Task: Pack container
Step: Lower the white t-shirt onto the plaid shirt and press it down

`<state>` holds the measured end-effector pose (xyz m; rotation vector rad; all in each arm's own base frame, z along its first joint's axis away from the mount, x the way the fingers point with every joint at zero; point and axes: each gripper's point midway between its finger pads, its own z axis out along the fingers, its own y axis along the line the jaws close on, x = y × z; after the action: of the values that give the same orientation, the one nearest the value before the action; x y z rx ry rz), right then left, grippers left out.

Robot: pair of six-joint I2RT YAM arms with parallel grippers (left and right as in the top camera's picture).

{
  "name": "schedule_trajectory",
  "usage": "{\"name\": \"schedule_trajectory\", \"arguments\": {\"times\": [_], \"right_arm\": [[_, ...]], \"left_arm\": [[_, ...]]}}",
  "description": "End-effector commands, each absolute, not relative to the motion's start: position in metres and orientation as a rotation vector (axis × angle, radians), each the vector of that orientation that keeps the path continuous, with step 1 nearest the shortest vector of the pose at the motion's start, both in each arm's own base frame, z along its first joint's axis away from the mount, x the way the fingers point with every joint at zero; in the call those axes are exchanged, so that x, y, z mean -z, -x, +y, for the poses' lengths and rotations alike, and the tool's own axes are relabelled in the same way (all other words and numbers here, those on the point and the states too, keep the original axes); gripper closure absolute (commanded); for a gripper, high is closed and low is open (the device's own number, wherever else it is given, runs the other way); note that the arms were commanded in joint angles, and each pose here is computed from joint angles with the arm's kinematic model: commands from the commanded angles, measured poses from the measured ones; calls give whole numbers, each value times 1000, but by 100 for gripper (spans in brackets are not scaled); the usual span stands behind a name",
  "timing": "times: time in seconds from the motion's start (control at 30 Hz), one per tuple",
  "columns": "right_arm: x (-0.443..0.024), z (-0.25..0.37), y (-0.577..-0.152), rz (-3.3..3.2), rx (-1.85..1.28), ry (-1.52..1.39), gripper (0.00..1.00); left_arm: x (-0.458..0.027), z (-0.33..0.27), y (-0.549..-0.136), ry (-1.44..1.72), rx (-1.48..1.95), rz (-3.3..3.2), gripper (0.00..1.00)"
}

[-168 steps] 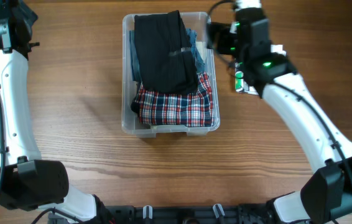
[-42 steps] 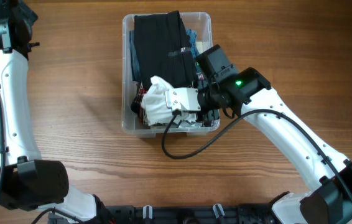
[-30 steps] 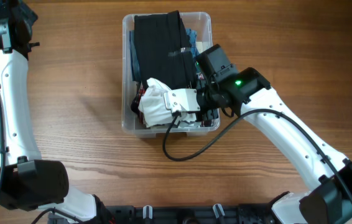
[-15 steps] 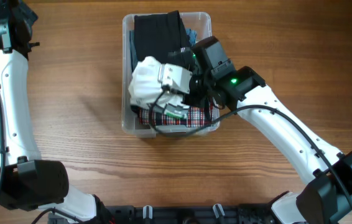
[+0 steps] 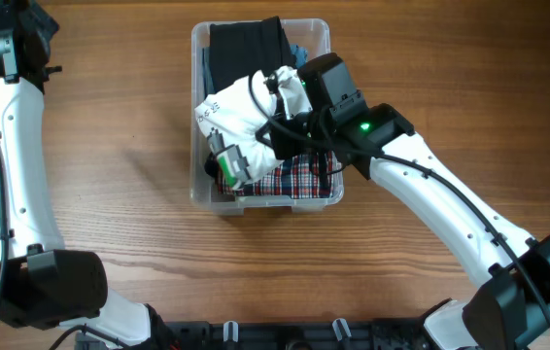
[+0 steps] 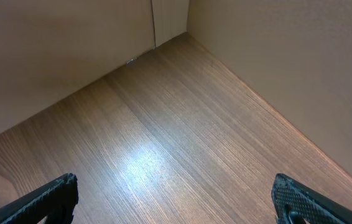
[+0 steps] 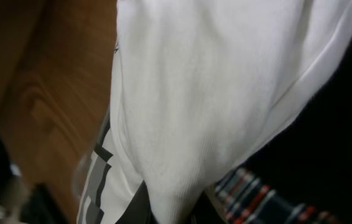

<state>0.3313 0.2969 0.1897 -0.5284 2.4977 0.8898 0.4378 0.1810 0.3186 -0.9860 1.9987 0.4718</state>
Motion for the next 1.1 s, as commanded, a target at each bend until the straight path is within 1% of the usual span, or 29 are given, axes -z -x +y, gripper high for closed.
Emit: {"name": "schedule_trajectory", "arguments": {"times": [0.0,0.1,0.17,0.23,0.37,0.63,0.93,1.07], "right_arm": [[-192,306,-323,2627,-1074,206,96],[-184,300,-325,2670,-1013,90,96],[-176,291,-327,2699,-918,-4,96],[-172,289,-326,2712,-875,-35,95],[-169,295,-320,2715,-834,-37,96],[-156,290,-323,2710,-678,-82,96],[-124,284,-313,2798,-613,-103,96],[-122,287,-308,2821,-643,-91,96]], "left_arm": [[-318,186,-436,986,-501,1999,0],[-318,186,-436,986,-501,1999,0],[-318,186,-436,986,-501,1999,0],[-318,186,-436,986,-501,1999,0],[-318,186,-436,986,-501,1999,0],[-318,186,-436,986,-501,1999,0],[-318,186,-436,986,-501,1999,0],[-318,186,-436,986,-501,1999,0]]}}
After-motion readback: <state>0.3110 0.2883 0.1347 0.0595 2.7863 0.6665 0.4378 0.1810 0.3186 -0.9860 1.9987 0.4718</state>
